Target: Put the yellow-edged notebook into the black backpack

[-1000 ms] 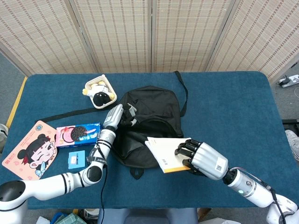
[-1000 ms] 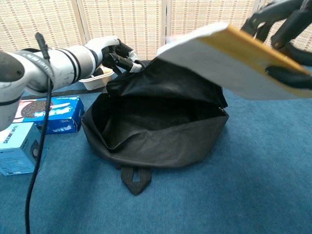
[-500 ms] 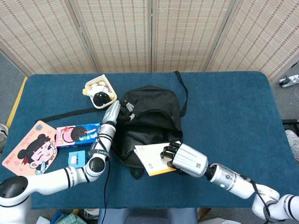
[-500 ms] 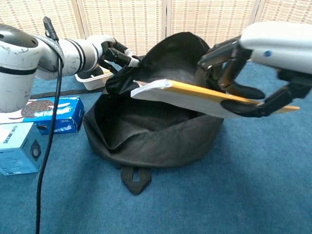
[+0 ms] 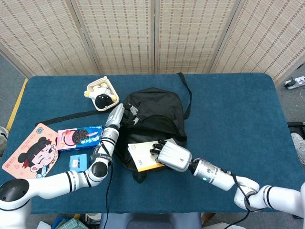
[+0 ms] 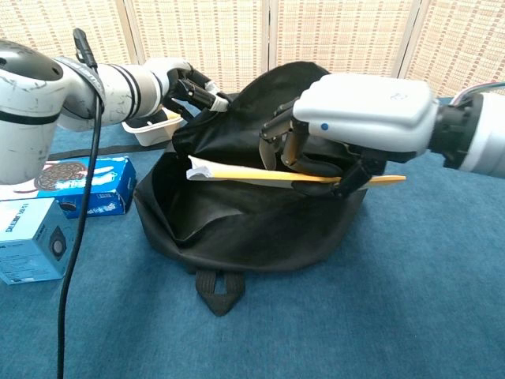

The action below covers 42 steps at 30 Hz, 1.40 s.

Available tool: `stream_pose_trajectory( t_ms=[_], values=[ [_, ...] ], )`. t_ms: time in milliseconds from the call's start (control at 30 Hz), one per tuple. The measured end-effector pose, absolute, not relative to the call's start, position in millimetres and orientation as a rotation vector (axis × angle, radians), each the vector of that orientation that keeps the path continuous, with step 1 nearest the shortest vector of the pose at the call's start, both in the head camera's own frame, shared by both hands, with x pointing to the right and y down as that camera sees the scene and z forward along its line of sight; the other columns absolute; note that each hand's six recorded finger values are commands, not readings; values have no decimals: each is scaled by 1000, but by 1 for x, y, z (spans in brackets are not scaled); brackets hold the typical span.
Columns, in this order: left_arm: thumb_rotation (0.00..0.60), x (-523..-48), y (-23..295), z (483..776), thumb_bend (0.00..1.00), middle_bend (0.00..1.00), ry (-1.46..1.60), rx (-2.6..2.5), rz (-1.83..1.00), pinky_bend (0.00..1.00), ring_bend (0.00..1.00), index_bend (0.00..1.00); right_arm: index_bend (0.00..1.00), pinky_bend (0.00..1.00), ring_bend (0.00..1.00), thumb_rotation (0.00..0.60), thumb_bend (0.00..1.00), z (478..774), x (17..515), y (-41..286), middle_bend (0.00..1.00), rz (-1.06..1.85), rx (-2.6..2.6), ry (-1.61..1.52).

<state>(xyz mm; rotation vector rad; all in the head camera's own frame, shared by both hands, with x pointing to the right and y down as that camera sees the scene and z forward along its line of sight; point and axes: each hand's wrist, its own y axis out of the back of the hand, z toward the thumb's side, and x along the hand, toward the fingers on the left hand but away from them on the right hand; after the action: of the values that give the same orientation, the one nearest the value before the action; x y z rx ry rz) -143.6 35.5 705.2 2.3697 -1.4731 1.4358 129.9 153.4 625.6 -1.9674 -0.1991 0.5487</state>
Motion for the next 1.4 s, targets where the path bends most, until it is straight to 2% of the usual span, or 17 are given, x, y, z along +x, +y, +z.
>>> stream_pose_trajectory(
  t_ms=[533,933,1233,1400],
  values=[
    [599,-147,40,701,549,359,-1457,2382,1446,436,272,817,727,363,324,600,433,674,118,133,415,669,-1901,-162],
    [600,-150,39,700,549,359,-1457,2365,1444,436,263,814,727,363,306,600,428,712,104,129,414,744,-1812,-94],
    [600,-156,39,698,549,359,-1459,2350,1437,436,260,813,727,363,299,600,337,726,102,128,413,766,-1756,-130],
    [600,-156,41,696,549,359,-1450,2362,1436,436,260,810,689,363,298,600,238,732,106,126,423,778,-1737,-193]
  ],
)
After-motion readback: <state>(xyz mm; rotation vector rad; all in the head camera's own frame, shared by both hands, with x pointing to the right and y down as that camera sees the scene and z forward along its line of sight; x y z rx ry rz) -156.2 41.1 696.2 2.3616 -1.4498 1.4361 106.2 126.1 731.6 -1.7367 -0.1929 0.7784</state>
